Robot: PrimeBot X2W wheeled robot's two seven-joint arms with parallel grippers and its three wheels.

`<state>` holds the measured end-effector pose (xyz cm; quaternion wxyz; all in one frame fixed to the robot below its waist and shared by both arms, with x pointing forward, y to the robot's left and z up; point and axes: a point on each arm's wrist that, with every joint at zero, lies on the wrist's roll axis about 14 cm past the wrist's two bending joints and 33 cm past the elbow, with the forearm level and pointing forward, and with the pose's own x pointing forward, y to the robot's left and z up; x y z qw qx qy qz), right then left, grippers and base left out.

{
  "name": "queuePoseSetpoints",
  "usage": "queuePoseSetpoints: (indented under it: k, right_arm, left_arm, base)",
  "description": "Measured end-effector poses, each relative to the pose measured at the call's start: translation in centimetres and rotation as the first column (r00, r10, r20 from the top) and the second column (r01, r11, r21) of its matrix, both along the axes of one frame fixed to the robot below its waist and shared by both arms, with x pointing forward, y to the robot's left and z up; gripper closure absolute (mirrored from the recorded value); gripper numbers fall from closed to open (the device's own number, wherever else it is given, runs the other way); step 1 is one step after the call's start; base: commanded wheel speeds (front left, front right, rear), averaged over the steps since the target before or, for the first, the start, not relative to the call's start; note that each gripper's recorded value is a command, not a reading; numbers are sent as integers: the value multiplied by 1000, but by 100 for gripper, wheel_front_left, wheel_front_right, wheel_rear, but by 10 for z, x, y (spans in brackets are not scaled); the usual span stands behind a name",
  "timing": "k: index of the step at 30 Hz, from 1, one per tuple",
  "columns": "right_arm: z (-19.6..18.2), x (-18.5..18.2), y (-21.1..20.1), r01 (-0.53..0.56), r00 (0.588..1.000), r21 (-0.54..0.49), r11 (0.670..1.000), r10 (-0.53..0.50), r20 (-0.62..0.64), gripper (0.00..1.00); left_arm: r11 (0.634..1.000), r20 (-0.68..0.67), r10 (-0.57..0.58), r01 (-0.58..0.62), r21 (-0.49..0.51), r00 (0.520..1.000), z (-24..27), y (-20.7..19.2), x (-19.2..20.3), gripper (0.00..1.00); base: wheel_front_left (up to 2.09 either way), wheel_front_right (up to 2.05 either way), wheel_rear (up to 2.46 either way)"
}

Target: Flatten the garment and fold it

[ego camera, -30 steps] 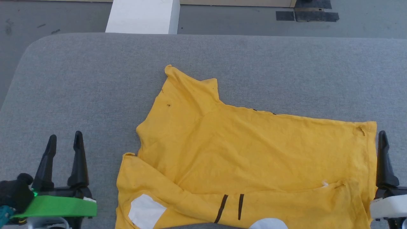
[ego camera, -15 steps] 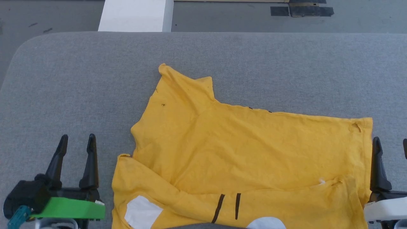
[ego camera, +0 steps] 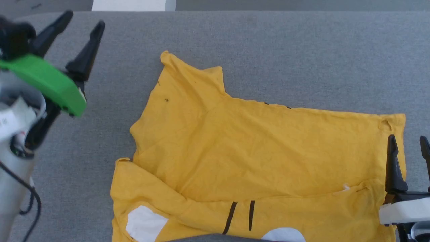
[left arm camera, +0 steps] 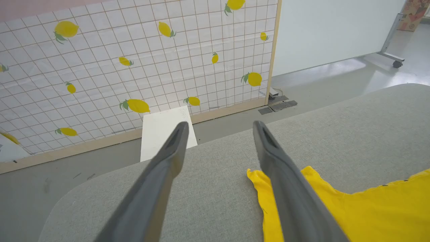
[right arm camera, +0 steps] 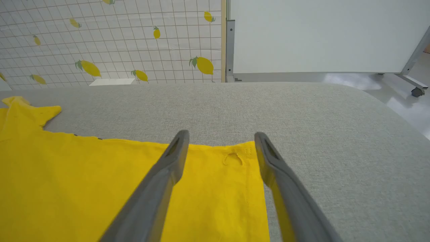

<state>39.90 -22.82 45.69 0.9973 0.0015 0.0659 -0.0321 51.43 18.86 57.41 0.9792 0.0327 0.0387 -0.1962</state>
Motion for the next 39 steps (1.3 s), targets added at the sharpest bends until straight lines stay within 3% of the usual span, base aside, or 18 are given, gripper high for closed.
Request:
queuePoseSetpoints:
  k: [6, 10, 15, 29, 38, 39]
  right_arm:
    - [-17, 7, 1, 0, 999, 1, 1000, 0, -38, 0]
    - [-27, 9, -3, 13, 998, -2, 1000, -13, -56, 0]
    - [-39, 3, -14, 43, 995, -14, 999, -44, -91, 0]
    - [-67, -19, -41, 135, 977, -31, 990, -139, -164, 0]
    - [-77, -30, -54, 175, 963, -56, 983, -183, -196, 0]
    - [-77, -30, -55, 178, 963, -56, 982, -186, -197, 0]
  left_arm:
    - [999, -250, -51, 45, -30, 967, -37, -13, 33, 0]
    - [997, -421, -78, 80, -12, 904, -75, -18, 38, 0]
    - [993, -531, -106, 119, -10, 840, -110, -27, 43, 0]
    - [985, -695, -151, 169, -43, 703, -187, -45, 55, 0]
    - [982, -720, -181, 167, -92, 670, -209, -55, 64, 0]
    - [980, -724, -193, 164, -111, 663, -210, -57, 64, 56]
  base:
    - [0, 0, 0]
    - [0, 0, 0]
    - [0, 0, 0]
    - [0, 0, 0]
    - [0, 0, 0]
    - [0, 0, 0]
